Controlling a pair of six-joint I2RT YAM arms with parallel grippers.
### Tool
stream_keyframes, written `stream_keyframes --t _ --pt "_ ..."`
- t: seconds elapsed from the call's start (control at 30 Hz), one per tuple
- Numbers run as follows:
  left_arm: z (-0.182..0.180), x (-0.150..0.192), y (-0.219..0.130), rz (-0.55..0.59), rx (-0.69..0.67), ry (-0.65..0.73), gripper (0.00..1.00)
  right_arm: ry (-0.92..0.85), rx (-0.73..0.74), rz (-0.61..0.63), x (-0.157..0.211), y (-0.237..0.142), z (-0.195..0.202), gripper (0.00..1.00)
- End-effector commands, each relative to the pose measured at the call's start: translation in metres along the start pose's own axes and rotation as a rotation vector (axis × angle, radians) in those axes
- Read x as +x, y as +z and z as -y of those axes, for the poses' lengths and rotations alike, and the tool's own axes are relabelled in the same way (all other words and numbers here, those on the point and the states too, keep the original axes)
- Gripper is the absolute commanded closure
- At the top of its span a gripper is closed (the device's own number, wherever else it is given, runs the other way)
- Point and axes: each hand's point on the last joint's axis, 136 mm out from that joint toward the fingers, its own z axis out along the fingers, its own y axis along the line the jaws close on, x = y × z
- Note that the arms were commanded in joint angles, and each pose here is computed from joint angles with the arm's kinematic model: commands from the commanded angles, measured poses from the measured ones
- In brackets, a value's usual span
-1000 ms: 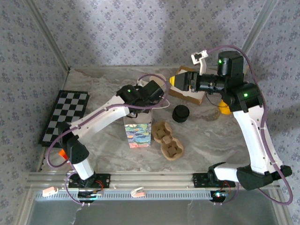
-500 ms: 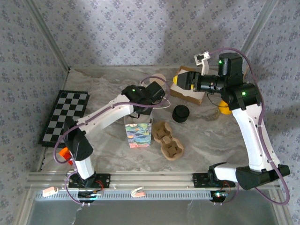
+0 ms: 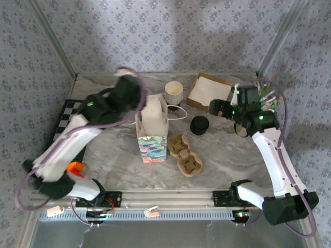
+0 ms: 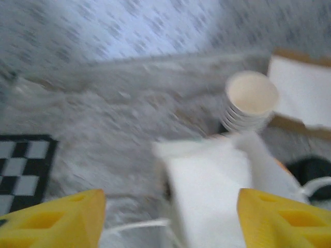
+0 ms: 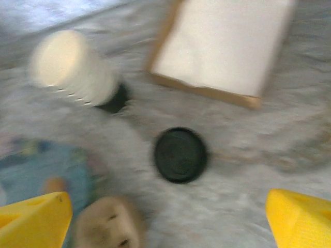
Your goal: Pack the takeout coffee
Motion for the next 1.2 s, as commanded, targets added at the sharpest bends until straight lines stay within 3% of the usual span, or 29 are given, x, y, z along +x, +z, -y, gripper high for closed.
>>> stream_keyframes --t 0.0,0.07,0.13,0.3,0.43,0.57,0.77,0.87,1.0,1.17 --pt "-0.096 0.011 -0.002 0.096 -0.253 -0.139 0.2 -0.005 0.315 0.08 0.015 0.027 0.069 0.0" --pt "-0.157 0.041 0.001 0.165 -0.411 -0.244 0.08 -0.041 0.405 0.12 0.024 0.046 0.09 0.0" --pt "-0.192 0.074 0.021 0.202 -0.496 -0.266 0.01 -0.066 0.437 0.141 0.034 0.067 0.102 0.0" --pt "-0.245 0.156 0.084 0.18 -0.577 -0.309 0.0 -0.179 0.508 0.228 0.038 0.103 0.123 0.0" --pt "-0.236 0.19 0.14 0.221 -0.468 -0.243 0.0 -0.195 0.451 0.28 0.04 0.135 0.131 0.0" --pt "-0.218 0.197 0.177 0.237 -0.355 -0.146 0.0 -0.245 0.33 0.344 0.029 0.155 0.116 0.0" --pt "-0.196 0.19 0.201 0.288 -0.228 -0.044 0.0 -0.289 0.156 0.477 0.04 0.162 0.107 0.0" --pt "-0.192 0.197 0.214 0.281 -0.205 -0.03 0.0 -0.245 0.17 0.4 0.041 0.17 0.114 0.0" --pt "-0.203 0.199 0.233 0.176 -0.263 -0.054 0.0 -0.25 0.168 0.42 0.038 0.168 0.115 0.0" --pt "-0.205 0.199 0.232 0.196 -0.254 -0.065 0.01 -0.252 0.163 0.423 0.037 0.168 0.114 0.0"
